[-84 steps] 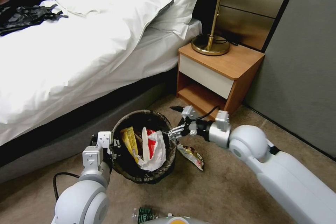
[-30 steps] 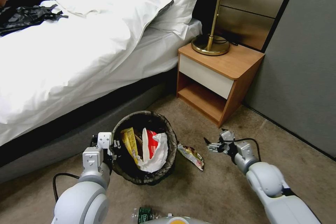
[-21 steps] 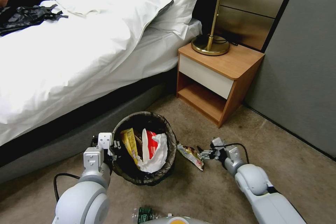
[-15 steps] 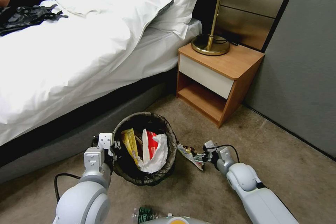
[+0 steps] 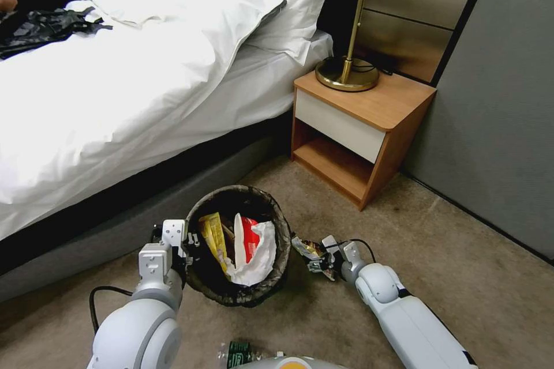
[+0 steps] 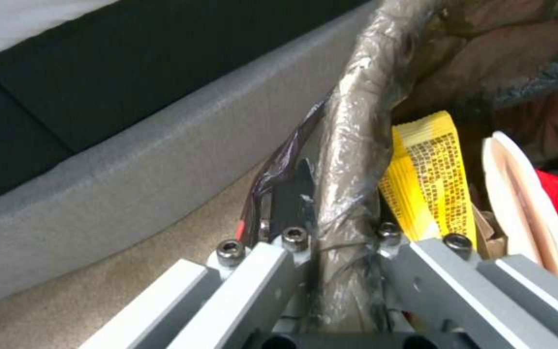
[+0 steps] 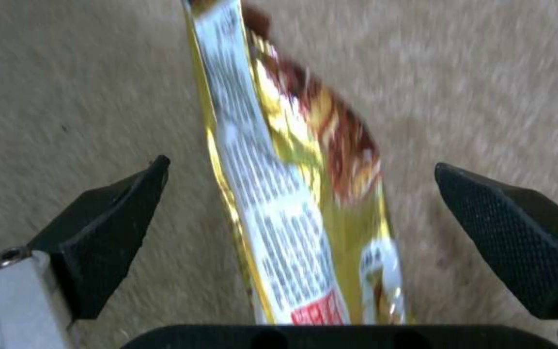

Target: Pick up the trash bin, then pick up the garbage from the floor and place it into the trash bin.

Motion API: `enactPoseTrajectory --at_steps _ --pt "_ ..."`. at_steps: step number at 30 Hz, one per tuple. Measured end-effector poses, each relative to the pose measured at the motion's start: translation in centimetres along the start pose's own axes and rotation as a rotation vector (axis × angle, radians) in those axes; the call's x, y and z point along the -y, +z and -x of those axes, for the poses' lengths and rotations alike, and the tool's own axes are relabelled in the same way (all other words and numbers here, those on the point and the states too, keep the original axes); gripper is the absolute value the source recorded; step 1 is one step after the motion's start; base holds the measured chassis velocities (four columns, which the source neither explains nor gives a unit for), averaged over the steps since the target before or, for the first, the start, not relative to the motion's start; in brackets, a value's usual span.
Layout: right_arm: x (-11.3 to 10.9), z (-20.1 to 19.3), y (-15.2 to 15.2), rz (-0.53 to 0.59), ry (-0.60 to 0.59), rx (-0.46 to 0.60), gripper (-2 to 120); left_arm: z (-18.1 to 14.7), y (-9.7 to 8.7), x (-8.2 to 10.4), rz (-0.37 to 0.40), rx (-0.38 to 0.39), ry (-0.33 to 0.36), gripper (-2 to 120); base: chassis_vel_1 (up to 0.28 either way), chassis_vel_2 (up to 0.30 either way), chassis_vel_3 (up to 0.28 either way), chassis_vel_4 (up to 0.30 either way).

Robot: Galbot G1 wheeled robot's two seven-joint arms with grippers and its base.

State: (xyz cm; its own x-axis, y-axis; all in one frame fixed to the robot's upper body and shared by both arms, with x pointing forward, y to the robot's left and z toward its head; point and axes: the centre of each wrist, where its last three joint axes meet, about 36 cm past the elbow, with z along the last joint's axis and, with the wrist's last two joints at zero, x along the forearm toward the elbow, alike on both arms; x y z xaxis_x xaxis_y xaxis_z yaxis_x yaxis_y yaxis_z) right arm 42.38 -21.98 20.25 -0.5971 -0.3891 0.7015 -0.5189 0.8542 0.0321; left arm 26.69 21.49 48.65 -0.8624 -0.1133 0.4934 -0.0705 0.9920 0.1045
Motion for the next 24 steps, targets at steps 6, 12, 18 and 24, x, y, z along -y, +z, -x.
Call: enactPoseTrajectory --at_steps 6,12,18,24 --pt "0.4 -0.3 1.4 0.018 0.008 -0.021 100 0.1 0.0 -0.1 0.003 0.001 -0.003 0 0.000 0.000 0.000 0.000" --pt "0.1 -1.3 2.4 0.024 0.006 -0.024 91 0.3 0.0 0.0 0.000 -0.001 0.000 0 0.000 0.000 0.000 0.000" --pt "-0.9 -3.2 1.8 -0.004 -0.022 0.003 65 0.5 0.2 0.1 0.002 -0.006 0.002 0 0.000 0.000 0.000 0.000" --pt "-1.6 -3.2 1.3 -0.020 -0.043 0.015 45 0.5 0.2 0.1 0.003 -0.006 0.004 0 0.000 0.000 0.000 0.000"
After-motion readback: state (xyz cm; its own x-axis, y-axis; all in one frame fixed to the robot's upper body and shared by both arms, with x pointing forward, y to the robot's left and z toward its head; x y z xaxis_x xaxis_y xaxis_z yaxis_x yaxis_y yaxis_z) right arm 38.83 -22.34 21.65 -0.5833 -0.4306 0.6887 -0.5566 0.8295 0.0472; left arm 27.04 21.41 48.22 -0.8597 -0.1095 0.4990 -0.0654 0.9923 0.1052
